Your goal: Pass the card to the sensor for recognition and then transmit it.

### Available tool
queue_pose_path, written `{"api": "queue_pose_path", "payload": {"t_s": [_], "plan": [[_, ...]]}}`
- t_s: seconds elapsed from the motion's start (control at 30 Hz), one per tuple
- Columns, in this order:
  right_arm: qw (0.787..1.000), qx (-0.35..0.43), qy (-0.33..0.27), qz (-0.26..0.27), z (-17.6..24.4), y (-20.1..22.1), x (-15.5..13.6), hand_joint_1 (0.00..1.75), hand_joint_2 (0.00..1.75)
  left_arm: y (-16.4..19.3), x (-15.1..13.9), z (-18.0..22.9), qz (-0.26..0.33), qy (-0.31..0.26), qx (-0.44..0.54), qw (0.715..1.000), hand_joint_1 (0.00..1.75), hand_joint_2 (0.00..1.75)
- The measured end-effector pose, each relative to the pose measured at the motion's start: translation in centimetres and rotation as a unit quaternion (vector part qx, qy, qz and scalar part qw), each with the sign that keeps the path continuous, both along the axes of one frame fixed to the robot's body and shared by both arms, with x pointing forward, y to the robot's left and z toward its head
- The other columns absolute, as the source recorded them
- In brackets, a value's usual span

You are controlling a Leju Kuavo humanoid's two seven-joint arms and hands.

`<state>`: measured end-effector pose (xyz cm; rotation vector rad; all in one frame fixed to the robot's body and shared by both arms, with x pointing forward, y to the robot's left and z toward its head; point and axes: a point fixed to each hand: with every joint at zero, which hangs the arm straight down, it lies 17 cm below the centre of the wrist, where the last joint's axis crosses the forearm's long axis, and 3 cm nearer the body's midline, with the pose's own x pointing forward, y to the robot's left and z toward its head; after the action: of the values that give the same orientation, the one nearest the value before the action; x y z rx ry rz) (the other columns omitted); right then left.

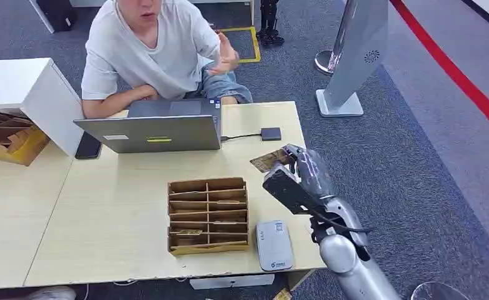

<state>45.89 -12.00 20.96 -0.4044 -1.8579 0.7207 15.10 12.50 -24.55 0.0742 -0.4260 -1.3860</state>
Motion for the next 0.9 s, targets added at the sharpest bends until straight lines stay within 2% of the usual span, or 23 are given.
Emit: {"api": "queue_pose_path", "payload": {"t_s": [0.1,0.27,0.43,0.7,0.9], "plan": [[1.000,0.004,-0.015,-0.003,1.0,0.1,-0.1,1.75,1.75,-0.2,0.0,0.0,-0.002,0.000,-0.001,1.000,0.00,0.00],[0.995,-0.018,-0.089,-0.033,4.0,0.0,-0.5,1.75,1.75,-0.4,0.0,0.1,-0.011,-0.001,-0.003,1.000,0.00,0.00],[0.992,-0.024,-0.116,-0.042,5.4,0.3,-0.7,1.75,1.75,-0.6,-0.1,0.1,-0.015,-0.001,-0.005,1.000,0.00,0.00],[0.969,-0.103,-0.213,-0.075,8.9,2.1,-1.6,1.75,1.75,-1.1,0.2,0.3,-0.033,-0.006,-0.007,0.999,0.00,0.00],[0.949,-0.155,-0.261,-0.084,9.8,4.2,-2.3,1.75,1.75,-1.4,0.3,0.5,-0.045,-0.009,-0.010,0.999,0.00,0.00]]}}
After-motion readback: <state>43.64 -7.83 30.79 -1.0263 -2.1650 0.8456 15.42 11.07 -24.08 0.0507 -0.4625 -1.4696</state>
